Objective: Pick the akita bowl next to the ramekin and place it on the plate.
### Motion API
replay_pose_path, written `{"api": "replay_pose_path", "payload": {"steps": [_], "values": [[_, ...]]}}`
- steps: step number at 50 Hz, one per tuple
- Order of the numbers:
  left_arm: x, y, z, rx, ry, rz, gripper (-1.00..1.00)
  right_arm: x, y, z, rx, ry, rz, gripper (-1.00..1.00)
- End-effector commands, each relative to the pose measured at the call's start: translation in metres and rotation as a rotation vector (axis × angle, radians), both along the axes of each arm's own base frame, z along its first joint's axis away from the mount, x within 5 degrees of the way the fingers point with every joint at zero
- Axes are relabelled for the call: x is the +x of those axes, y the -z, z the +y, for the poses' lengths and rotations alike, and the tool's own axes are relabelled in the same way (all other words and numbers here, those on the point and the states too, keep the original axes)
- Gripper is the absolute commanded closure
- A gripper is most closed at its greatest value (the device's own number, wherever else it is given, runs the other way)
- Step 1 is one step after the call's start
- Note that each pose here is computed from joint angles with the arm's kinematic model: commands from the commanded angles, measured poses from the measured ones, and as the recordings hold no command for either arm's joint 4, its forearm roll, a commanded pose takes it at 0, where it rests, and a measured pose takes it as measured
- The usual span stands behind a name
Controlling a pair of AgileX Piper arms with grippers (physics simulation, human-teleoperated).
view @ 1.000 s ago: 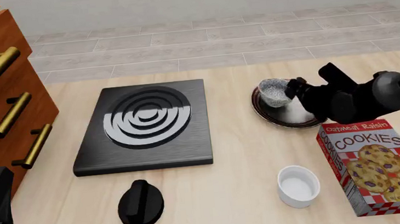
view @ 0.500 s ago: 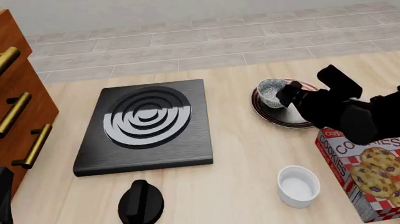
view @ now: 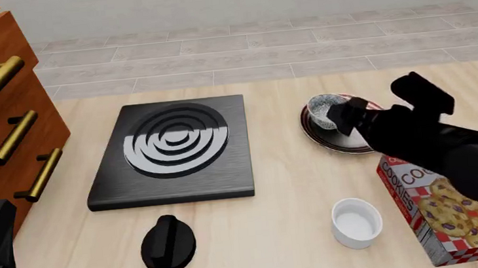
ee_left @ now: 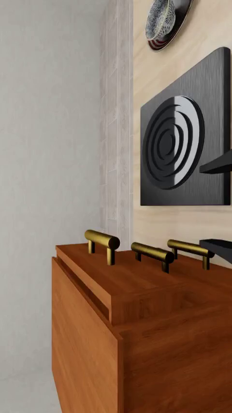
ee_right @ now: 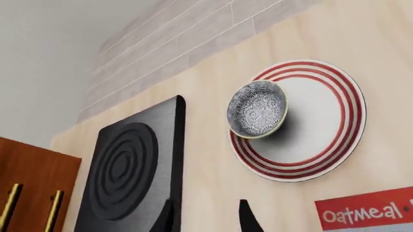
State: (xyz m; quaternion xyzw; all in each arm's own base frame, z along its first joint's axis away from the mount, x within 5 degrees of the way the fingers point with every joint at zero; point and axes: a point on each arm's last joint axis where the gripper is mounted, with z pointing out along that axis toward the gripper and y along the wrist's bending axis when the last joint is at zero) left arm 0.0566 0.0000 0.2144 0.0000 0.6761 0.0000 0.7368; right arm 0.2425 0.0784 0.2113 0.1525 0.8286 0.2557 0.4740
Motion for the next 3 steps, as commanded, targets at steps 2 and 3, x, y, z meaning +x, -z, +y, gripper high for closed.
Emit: {"api": "replay_pose_path", "payload": {"steps": [2,3], "values": [[0.0000,0.0000,0.0000,0.000,0.000,0.000,-1.00,-0.0170,-0.0182,-0.0012,-0.084,-0.060,-0.051,-1.00],[0.0000,0.0000,0.0000,0.000,0.000,0.000,-1.00,-0.0177,-0.0237,-0.0050,-0.117,-0.062,-0.072,-1.00]]}}
